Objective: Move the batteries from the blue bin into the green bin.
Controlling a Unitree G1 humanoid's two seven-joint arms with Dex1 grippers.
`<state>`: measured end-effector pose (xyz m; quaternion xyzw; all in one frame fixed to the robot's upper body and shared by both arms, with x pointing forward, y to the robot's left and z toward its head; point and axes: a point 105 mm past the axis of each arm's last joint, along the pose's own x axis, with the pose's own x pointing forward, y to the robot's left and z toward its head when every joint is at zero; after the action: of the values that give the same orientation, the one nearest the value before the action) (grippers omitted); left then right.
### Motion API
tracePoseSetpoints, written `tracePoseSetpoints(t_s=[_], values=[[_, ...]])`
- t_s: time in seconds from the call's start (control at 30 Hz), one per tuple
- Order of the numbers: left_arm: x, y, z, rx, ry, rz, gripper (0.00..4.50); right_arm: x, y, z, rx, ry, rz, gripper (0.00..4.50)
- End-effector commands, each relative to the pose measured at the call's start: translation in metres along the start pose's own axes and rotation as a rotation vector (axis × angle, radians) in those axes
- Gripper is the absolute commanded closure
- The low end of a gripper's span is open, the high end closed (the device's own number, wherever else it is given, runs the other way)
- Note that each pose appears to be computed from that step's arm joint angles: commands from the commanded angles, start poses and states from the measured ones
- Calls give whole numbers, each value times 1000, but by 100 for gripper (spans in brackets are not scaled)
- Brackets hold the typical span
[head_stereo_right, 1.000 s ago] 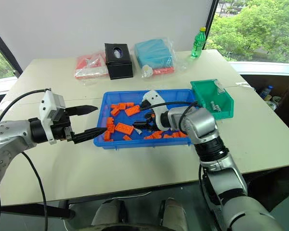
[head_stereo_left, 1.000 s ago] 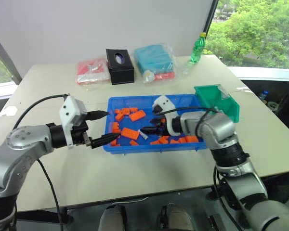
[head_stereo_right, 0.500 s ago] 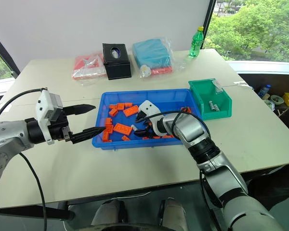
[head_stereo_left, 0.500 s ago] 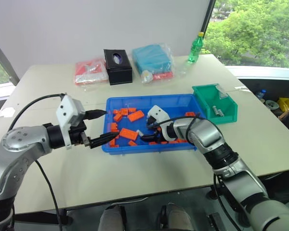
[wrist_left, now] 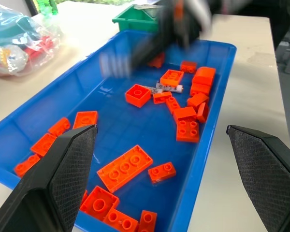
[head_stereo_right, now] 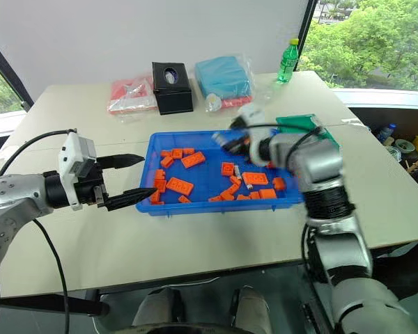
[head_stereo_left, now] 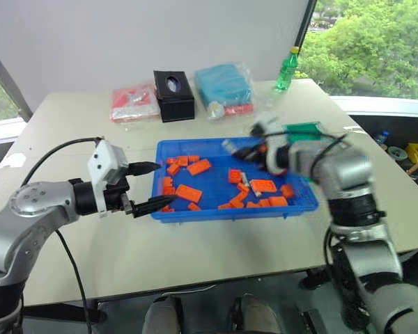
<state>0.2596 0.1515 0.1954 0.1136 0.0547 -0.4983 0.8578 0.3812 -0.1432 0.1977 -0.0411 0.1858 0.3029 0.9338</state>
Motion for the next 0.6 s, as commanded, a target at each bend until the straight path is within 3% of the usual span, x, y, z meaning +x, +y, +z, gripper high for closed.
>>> tracePoseSetpoints(t_s=[0.03, 0.17, 0.37, 0.5, 0.6], values=[[4, 0, 10, 44, -40, -16, 0, -33, -48, 10, 32, -49, -196, 449], [12, 3, 20, 37, -95, -23, 0, -59, -86, -1, 54, -27, -336, 449], [23, 3, 27, 59, -126, -49, 0, -69, -120, -28, 66, 37, -476, 449], [25, 4, 30, 63, -133, -51, 0, -65, -128, -37, 74, 43, -505, 248], [25, 3, 30, 65, -133, -52, 0, -57, -119, -26, 31, 3, -453, 97]])
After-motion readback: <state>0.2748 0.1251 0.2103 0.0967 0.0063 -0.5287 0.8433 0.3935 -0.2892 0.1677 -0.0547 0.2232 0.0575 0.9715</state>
